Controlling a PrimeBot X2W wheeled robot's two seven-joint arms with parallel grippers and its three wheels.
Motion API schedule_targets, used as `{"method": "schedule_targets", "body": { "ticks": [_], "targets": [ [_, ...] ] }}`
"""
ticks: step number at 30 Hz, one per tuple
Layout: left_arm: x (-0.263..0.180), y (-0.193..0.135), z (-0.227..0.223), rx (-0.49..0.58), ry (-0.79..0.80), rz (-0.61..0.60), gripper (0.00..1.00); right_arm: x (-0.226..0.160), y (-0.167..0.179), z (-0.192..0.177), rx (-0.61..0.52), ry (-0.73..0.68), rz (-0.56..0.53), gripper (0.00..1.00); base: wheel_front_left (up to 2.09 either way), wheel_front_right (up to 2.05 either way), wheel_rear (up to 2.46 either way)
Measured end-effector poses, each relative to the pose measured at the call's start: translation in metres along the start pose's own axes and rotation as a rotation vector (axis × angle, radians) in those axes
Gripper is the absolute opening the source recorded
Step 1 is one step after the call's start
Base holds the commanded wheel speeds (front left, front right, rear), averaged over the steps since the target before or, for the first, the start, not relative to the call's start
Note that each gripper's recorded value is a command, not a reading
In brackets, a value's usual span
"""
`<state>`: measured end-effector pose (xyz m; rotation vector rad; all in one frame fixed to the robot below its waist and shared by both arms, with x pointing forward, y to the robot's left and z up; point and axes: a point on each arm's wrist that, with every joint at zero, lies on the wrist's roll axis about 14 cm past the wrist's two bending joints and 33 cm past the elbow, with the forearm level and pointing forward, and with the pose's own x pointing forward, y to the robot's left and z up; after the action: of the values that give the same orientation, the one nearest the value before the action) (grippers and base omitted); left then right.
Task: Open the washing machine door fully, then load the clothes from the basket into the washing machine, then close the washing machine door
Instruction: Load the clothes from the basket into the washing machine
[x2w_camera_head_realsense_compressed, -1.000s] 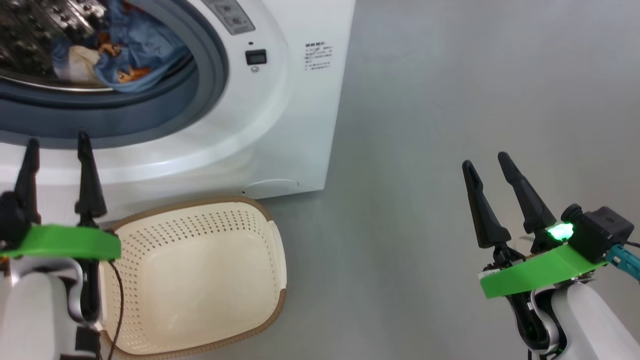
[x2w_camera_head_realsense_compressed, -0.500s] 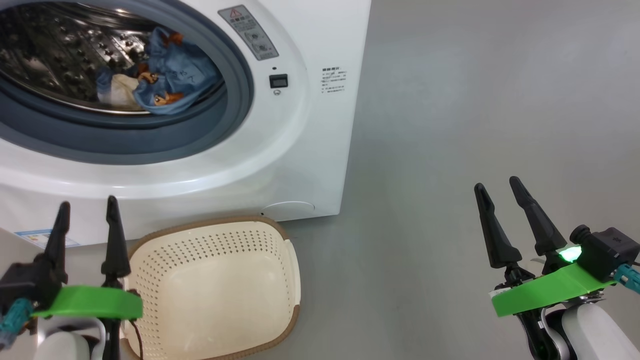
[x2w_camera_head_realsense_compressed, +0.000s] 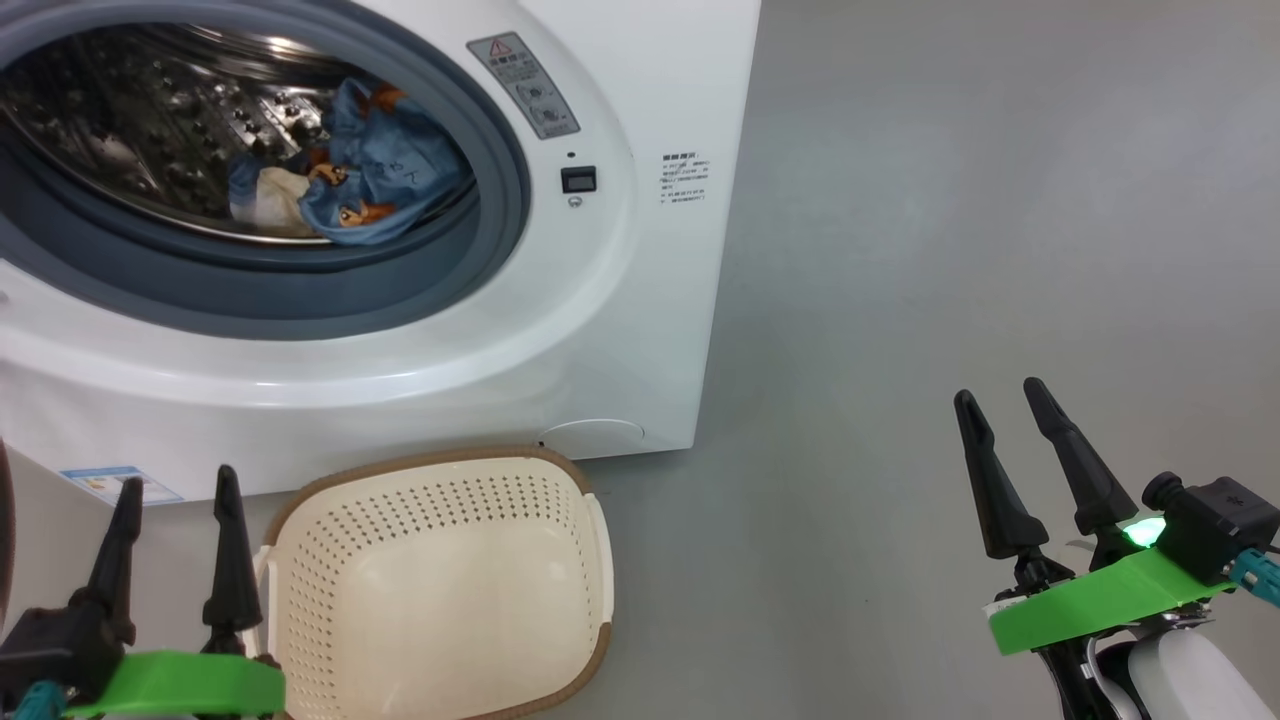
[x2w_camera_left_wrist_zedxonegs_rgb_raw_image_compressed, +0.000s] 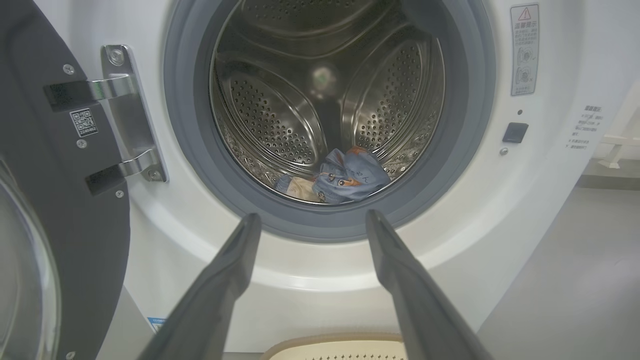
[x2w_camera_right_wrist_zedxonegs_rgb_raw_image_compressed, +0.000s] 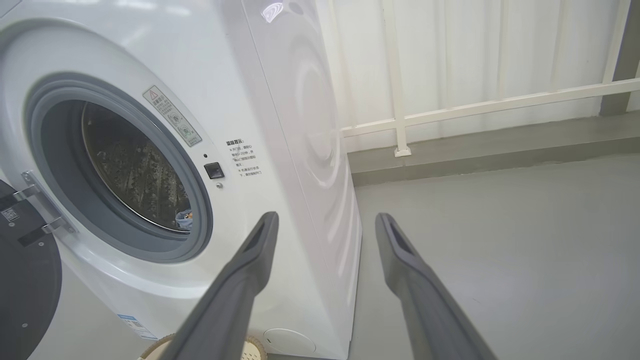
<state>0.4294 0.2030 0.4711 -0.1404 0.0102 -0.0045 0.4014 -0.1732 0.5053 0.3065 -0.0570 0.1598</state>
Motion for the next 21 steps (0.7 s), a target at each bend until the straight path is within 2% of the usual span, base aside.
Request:
{"method": "schedule_targets", "body": {
  "ticks": [21],
  "targets": [
    [-0.0103,0.0022,0.0050,0.005,-0.015,0.005,1.00,-0.0066,-0.0021,-0.0019,0.003,0.007,-0.011,1.00,0.00,0.00,0.00]
  ]
}}
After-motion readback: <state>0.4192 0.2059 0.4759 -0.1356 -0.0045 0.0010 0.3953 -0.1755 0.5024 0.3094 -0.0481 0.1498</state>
